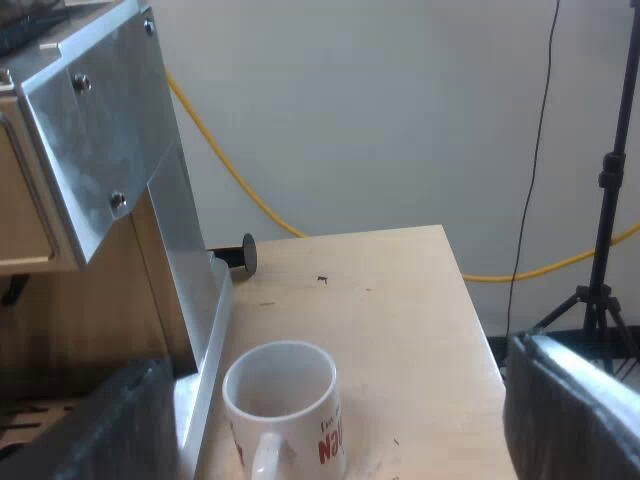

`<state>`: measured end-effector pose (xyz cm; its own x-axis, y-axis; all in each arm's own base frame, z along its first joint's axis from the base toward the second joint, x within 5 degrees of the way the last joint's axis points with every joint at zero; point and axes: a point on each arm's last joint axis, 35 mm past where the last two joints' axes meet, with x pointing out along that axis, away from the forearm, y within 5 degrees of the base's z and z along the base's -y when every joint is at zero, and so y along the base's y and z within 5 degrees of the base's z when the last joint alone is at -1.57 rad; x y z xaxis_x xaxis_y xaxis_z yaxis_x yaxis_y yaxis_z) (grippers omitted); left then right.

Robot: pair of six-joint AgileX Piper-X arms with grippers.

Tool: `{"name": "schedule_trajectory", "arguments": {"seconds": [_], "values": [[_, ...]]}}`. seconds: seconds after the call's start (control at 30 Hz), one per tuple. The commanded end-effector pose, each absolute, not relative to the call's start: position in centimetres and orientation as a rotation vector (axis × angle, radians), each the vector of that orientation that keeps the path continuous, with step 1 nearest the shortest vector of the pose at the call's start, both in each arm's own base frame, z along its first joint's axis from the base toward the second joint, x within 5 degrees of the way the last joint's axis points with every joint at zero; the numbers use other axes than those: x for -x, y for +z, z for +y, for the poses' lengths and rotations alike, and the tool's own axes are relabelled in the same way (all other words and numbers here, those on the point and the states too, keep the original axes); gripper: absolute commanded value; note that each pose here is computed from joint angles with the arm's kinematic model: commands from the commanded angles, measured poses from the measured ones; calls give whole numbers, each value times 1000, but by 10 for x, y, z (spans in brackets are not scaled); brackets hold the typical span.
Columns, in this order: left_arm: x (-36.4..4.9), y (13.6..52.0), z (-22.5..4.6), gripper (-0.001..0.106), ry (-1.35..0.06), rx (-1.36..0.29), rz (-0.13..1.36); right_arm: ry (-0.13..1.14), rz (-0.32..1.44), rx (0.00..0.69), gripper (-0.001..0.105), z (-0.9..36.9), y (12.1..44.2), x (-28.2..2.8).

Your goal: Remove mug from coffee machine

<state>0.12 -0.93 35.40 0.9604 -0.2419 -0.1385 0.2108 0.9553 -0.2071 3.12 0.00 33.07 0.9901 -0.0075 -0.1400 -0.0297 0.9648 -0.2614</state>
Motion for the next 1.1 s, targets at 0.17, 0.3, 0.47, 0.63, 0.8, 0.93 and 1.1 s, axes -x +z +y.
{"name": "schedule_trajectory", "arguments": {"seconds": [0.17, 0.3, 0.47, 0.63, 0.8, 0.93, 1.1], "values": [[3, 354, -9, 72, -227, 200, 205, 26, 188, 234, 69, 0, 314, -37], [3, 353, -9, 72, -217, 200, 209, 24, 202, 234, 69, 0, 309, -40], [-7, 341, -7, 72, -155, 198, 238, 28, 236, 231, 69, -1, 298, -45], [-23, 318, -6, 72, -136, 202, 295, 36, 296, 227, 69, -1, 285, -48], [-33, 304, -6, 72, -134, 204, 313, 42, 349, 223, 69, -1, 271, -52], [-34, 302, -6, 72, -132, 204, 320, 50, 408, 220, 69, -1, 258, -53], [-36, 296, -6, 72, -135, 176, 337, 58, 467, 215, 69, -1, 245, -55]]}}
